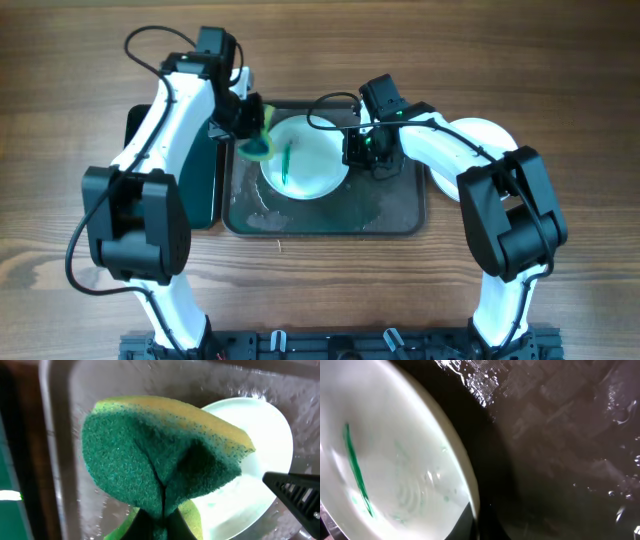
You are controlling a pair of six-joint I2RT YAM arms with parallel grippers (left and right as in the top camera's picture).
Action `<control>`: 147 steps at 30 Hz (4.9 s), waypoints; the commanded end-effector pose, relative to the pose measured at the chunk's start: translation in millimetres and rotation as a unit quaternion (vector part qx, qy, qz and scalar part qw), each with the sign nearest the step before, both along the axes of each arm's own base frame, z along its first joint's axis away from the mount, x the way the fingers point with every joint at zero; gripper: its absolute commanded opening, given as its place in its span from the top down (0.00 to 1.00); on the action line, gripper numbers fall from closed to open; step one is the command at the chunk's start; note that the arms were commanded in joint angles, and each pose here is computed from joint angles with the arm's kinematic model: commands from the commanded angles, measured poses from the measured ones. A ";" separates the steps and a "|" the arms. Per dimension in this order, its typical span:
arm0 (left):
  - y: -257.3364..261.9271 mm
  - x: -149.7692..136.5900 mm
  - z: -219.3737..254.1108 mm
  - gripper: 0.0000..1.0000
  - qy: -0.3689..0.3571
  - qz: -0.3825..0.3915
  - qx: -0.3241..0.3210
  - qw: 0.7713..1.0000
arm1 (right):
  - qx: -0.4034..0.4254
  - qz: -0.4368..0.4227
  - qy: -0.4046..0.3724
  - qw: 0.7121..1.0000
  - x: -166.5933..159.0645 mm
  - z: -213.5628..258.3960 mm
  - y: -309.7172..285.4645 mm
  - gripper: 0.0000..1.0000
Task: Clean dirty plates on tray and stack at the side
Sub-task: 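Scrub the third plate with the sponge in left gripper while right holds it, then lift the sponge away with left gripper and raise the plate with right gripper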
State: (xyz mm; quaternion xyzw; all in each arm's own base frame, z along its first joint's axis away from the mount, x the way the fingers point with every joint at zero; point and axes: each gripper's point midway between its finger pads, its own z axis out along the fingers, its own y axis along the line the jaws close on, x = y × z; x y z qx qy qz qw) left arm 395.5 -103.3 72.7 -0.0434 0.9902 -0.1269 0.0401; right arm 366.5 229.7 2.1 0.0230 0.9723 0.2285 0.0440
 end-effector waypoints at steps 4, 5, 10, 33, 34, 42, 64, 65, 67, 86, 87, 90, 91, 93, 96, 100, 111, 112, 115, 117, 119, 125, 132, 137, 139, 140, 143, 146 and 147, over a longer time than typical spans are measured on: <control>-18.3 -25.3 -27.0 0.96 0.022 0.005 0.007 1.000 | 0.002 -0.011 0.021 1.000 -2.6 -10.9 -0.2 0.96; -20.5 -27.5 -31.8 0.96 0.022 0.001 0.007 1.000 | 0.002 -0.011 0.021 1.000 -2.7 -11.0 -0.1 0.96; -26.7 -26.4 -62.8 0.96 -0.007 -0.016 0.033 0.999 | 0.003 -0.009 0.020 1.000 -2.6 -10.9 0.0 0.96; -32.8 16.4 -88.4 0.96 -0.063 0.037 0.008 0.997 | 0.015 0.013 0.016 1.000 -5.3 -8.8 5.2 0.96; -15.0 21.6 -90.1 0.96 -0.074 0.064 0.052 0.994 | 0.015 0.013 0.017 1.000 -5.4 -8.9 5.2 0.96; 31.3 -29.6 -98.7 0.96 0.020 0.090 0.175 0.980 | 0.015 0.013 0.016 1.000 -5.0 -8.8 5.4 0.96; -70.8 -23.6 -79.4 0.96 -0.017 -0.115 -0.107 0.987 | 0.020 0.016 0.017 1.000 -5.8 -8.0 6.9 0.96; -48.7 -10.5 -86.9 0.96 -0.026 -0.065 -0.037 0.997 | 0.020 0.016 0.017 1.000 -5.7 -8.0 6.9 0.96; -29.8 -0.6 -85.0 0.96 -0.031 -0.024 0.019 0.999 | 0.020 0.016 0.017 1.000 -5.8 -8.1 6.8 0.96; -105.8 -41.6 -48.8 0.96 0.041 -0.104 -0.080 0.990 | 0.019 0.016 0.018 1.000 -6.4 -8.2 6.6 0.96; -116.6 -43.2 -43.4 0.96 0.035 -0.131 -0.115 0.984 | 0.019 0.016 0.018 1.000 -6.3 -8.2 6.6 0.96; -109.9 -16.8 -46.8 0.96 -0.021 -0.128 -0.079 0.988 | 0.019 0.016 0.018 1.000 -6.3 -8.1 6.6 0.96; -102.1 -6.3 -49.3 0.96 -0.039 -0.113 -0.051 0.991 | 0.019 0.015 0.018 1.000 -6.4 -8.0 6.7 0.96; -70.4 18.2 -54.3 0.96 -0.075 -0.034 0.042 0.996 | 0.019 0.015 0.019 1.000 -6.3 -8.1 6.6 0.96; -24.9 34.6 -51.7 0.96 -0.112 0.051 0.160 0.979 | 0.019 0.015 0.019 1.000 -6.4 -8.2 6.6 0.96; 15.1 25.2 -46.6 0.96 -0.107 0.069 0.267 0.955 | 0.019 0.015 0.019 1.000 -6.4 -8.1 6.5 0.96; 9.3 -5.7 -5.5 0.96 0.000 0.049 0.232 0.972 | 0.016 0.014 0.023 1.000 -8.1 -8.6 5.2 0.96; 8.0 -2.7 2.7 0.96 0.001 0.053 0.220 0.974 | 0.015 0.014 0.023 1.000 -8.4 -8.6 5.0 0.96; 10.0 6.3 22.5 0.96 -0.002 0.063 0.193 0.979 | 0.008 0.012 0.026 1.000 -10.7 -6.4 2.1 0.96; 18.6 10.8 29.1 0.96 -0.004 0.076 0.191 0.979 | -0.003 0.009 0.024 1.000 -11.5 -3.1 -1.9 0.96; 25.2 12.8 29.7 0.96 -0.001 0.082 0.185 0.979 | -0.020 0.005 0.012 1.000 -10.2 5.3 -8.7 0.96; 16.2 11.5 27.6 0.96 0.012 0.064 0.135 0.989 | -0.129 0.005 -0.072 0.989 -2.6 47.7 -43.8 0.96; 5.0 17.9 28.4 0.96 -0.006 0.055 0.130 0.990 | -0.318 0.003 -0.211 0.924 -2.6 116.9 -80.0 0.96; -1.2 21.8 29.0 0.96 -0.017 0.051 0.127 0.991 | -0.412 -0.007 -0.303 0.859 -9.5 168.0 -84.7 0.96; -3.3 21.3 29.0 0.96 -0.017 0.049 0.125 0.991 | -0.443 -0.013 -0.336 0.831 -13.2 186.8 -85.0 0.96; -3.8 21.1 28.9 0.96 -0.016 0.049 0.124 0.991 | -0.456 -0.017 -0.355 0.816 -15.5 197.6 -83.6 0.96; -3.9 21.1 28.9 0.96 -0.016 0.049 0.123 0.991 | -0.490 -0.030 -0.395 0.777 -20.7 222.0 -83.2 0.96; -3.8 21.0 28.9 0.96 -0.016 0.049 0.123 0.991 | -0.532 -0.021 -0.426 0.731 -26.9 244.0 -80.8 0.96; -3.8 21.0 28.9 0.96 -0.016 0.049 0.123 0.991 | -0.543 -0.023 -0.435 0.718 -28.8 250.0 -80.6 0.96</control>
